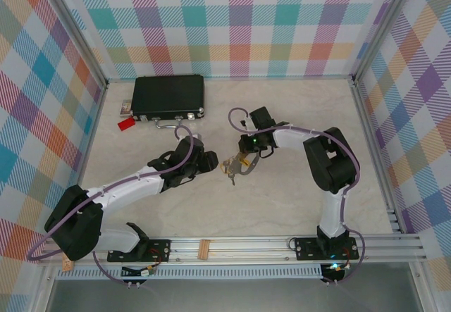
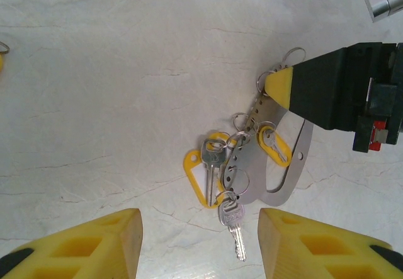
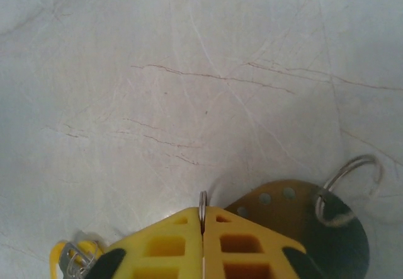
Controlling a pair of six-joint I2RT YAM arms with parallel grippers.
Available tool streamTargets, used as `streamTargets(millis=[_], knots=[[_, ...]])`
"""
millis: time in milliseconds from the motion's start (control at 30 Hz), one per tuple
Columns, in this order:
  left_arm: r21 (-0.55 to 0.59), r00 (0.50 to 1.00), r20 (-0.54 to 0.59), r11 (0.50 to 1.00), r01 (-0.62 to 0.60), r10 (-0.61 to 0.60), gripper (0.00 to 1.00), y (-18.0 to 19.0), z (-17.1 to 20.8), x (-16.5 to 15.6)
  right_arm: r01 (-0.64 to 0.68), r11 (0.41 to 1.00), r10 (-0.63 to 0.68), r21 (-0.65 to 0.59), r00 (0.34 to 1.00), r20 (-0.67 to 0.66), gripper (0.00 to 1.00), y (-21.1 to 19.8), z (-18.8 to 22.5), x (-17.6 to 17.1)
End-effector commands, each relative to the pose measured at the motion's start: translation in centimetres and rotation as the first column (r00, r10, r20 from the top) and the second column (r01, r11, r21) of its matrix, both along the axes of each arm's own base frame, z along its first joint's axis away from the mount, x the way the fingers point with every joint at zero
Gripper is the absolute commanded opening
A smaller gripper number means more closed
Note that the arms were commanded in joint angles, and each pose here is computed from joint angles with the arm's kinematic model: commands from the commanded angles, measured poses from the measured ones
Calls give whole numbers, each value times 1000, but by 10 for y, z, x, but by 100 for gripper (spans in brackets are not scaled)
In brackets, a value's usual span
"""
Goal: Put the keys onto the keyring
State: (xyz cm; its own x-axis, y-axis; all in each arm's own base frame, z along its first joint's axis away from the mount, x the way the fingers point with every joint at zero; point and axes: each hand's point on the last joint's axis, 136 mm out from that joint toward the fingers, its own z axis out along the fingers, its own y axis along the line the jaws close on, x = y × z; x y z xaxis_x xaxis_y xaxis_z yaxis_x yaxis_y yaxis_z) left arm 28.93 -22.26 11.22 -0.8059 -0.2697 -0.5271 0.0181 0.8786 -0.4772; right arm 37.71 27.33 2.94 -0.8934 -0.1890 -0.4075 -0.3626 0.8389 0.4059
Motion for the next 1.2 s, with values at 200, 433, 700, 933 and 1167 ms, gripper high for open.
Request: streamTargets(millis=[200, 433, 700, 933, 1167], knots=[[0, 990, 138, 1000, -4, 4, 51, 4, 34, 15, -79, 993, 66, 82, 987, 149, 0, 6, 58, -8], [52, 957, 285, 998, 35, -48, 52, 0, 68, 32, -224, 961, 143, 165, 908, 395, 0, 15, 139, -27], [39, 865, 484, 991, 131, -133, 64, -15, 121, 39, -391, 882, 128, 262, 735, 666, 0, 16, 218, -63], [54, 741, 622, 957, 285, -255, 62, -29, 167, 23, -532, 803, 164, 268, 631, 759, 0, 17, 253, -96], [58, 684, 672, 942, 332, -283, 55, -29, 189, 12, -611, 741, 140, 280, 548, 825, 0, 20, 274, -107]])
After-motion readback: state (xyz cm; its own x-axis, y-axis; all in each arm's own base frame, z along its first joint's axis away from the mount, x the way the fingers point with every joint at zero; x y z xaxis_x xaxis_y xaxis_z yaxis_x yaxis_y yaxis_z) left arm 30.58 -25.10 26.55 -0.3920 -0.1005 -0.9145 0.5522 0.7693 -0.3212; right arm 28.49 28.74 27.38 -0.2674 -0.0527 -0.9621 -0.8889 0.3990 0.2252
